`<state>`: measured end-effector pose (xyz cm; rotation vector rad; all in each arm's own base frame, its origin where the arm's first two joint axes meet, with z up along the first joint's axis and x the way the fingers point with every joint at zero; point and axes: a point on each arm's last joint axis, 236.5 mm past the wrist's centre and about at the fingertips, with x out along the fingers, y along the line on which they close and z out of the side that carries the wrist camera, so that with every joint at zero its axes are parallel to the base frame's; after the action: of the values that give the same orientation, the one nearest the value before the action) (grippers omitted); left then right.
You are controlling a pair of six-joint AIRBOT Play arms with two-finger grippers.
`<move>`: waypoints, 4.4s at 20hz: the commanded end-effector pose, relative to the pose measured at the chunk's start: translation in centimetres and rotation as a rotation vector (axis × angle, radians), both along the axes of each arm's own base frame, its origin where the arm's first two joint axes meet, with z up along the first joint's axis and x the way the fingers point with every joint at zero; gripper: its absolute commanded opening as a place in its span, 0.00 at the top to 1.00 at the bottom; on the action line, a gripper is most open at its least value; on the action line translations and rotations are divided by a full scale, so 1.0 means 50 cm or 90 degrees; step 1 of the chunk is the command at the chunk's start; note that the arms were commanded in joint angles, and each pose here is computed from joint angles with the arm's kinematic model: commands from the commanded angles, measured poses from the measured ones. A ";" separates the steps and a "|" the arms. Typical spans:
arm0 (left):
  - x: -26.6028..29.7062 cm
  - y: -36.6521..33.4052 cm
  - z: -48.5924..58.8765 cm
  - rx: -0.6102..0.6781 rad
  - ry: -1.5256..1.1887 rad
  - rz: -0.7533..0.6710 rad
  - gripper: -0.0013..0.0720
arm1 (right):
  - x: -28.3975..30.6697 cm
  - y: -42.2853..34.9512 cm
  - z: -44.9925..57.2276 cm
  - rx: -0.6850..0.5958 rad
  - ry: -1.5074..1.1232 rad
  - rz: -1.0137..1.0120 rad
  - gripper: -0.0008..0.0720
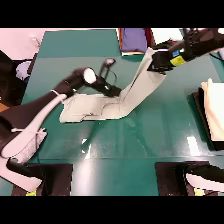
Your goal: Fold the shirts.
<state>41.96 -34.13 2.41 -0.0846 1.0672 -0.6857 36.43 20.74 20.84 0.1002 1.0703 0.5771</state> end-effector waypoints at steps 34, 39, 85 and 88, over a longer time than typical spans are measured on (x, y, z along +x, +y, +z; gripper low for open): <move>-0.034 0.596 0.462 0.161 -0.274 0.291 0.95 | 0.002 0.165 -0.481 -0.045 0.249 -0.050 0.03; -0.037 0.596 0.459 0.162 -0.268 0.290 0.95 | 0.003 0.263 -0.559 0.030 0.282 -0.074 0.03; -0.131 0.335 0.448 0.030 -0.202 0.105 0.95 | 0.083 -0.936 0.190 -0.061 -0.298 -0.662 0.97; -0.136 0.336 0.442 0.036 -0.192 0.102 0.95 | 0.038 -0.955 0.149 -0.070 -0.241 -0.673 0.97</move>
<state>35.47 -17.37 24.90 -0.0225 0.7589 -0.5029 40.26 -26.72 29.02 0.4061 0.4900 -0.3976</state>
